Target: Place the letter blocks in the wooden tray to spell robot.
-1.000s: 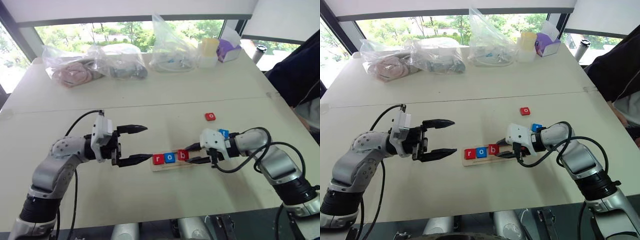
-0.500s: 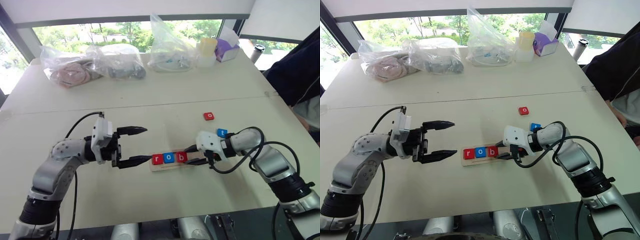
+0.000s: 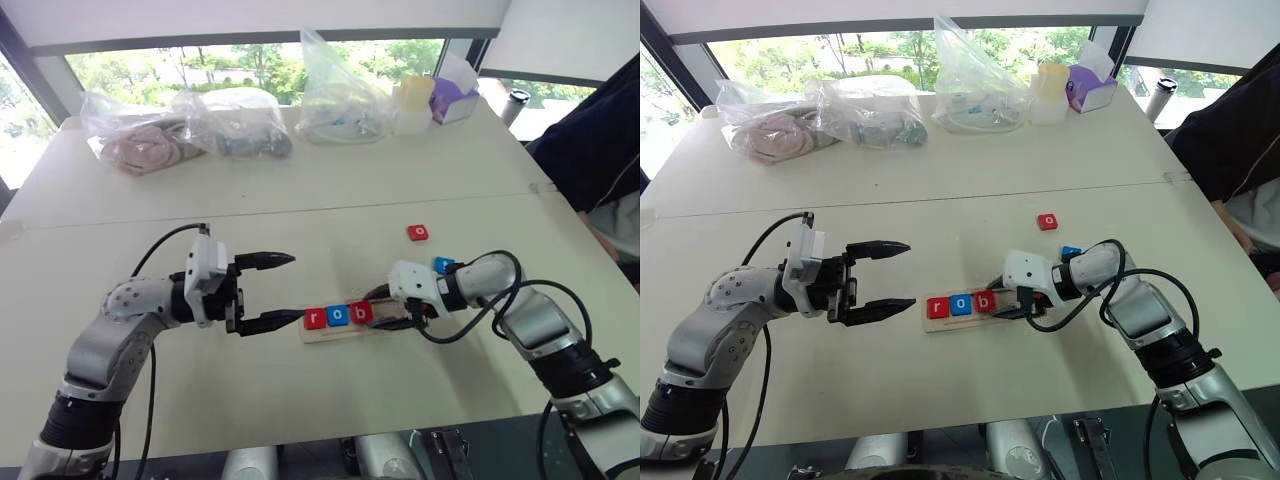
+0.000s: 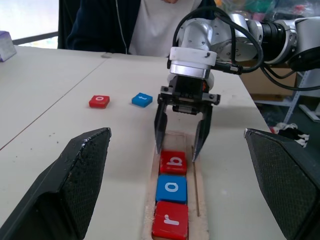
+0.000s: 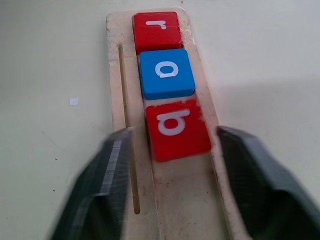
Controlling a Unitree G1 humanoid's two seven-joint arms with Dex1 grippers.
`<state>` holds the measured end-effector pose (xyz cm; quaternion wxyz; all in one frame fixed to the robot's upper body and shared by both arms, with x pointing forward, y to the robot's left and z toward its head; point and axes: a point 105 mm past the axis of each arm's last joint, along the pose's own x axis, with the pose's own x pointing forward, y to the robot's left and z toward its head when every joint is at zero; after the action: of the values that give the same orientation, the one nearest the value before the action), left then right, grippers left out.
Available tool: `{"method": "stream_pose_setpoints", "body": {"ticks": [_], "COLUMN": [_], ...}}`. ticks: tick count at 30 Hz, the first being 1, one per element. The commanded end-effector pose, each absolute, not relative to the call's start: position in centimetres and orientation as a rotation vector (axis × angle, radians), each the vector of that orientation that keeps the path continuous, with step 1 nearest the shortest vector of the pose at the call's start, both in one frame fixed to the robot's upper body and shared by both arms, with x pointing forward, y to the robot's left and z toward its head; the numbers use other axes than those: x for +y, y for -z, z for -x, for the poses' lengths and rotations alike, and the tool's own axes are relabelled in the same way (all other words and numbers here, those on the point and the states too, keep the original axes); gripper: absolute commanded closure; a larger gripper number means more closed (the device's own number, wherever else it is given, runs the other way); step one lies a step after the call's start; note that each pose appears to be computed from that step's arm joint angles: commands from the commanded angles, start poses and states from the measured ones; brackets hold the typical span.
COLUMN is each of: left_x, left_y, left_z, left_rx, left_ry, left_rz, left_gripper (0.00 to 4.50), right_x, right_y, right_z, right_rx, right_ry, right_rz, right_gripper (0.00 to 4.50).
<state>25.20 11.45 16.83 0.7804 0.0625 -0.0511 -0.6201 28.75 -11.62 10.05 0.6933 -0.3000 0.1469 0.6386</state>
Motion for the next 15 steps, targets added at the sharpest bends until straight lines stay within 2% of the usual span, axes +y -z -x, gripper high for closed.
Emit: {"method": "stream_pose_setpoints", "body": {"ticks": [1, 11, 14, 15], "left_x": [11.1, 10.7, 10.6, 10.6], "left_y": [-17.7, -17.6, -17.6, -17.6], "left_z": [-24.9, -25.0, -25.0, -25.0], "left_rx": [-0.16, -0.165, -0.165, -0.166], "left_ry": [1.346, 1.352, 1.354, 1.355], "left_rz": [-0.172, -0.165, -0.165, -0.165], "left_gripper": [0.0, 0.0, 0.0, 0.0], "right_x": [-10.7, -12.2, -13.4, -14.4], "right_y": [-11.6, -13.7, -15.2, -15.8], "right_z": [-28.6, -30.4, -32.7, -34.2], "right_rx": [0.268, 0.21, 0.165, 0.153], "right_ry": [-1.447, -1.308, -1.146, -1.036], "right_rz": [0.668, 0.667, 0.634, 0.629], "right_gripper": [0.04, 0.04, 0.04, 0.04]}}
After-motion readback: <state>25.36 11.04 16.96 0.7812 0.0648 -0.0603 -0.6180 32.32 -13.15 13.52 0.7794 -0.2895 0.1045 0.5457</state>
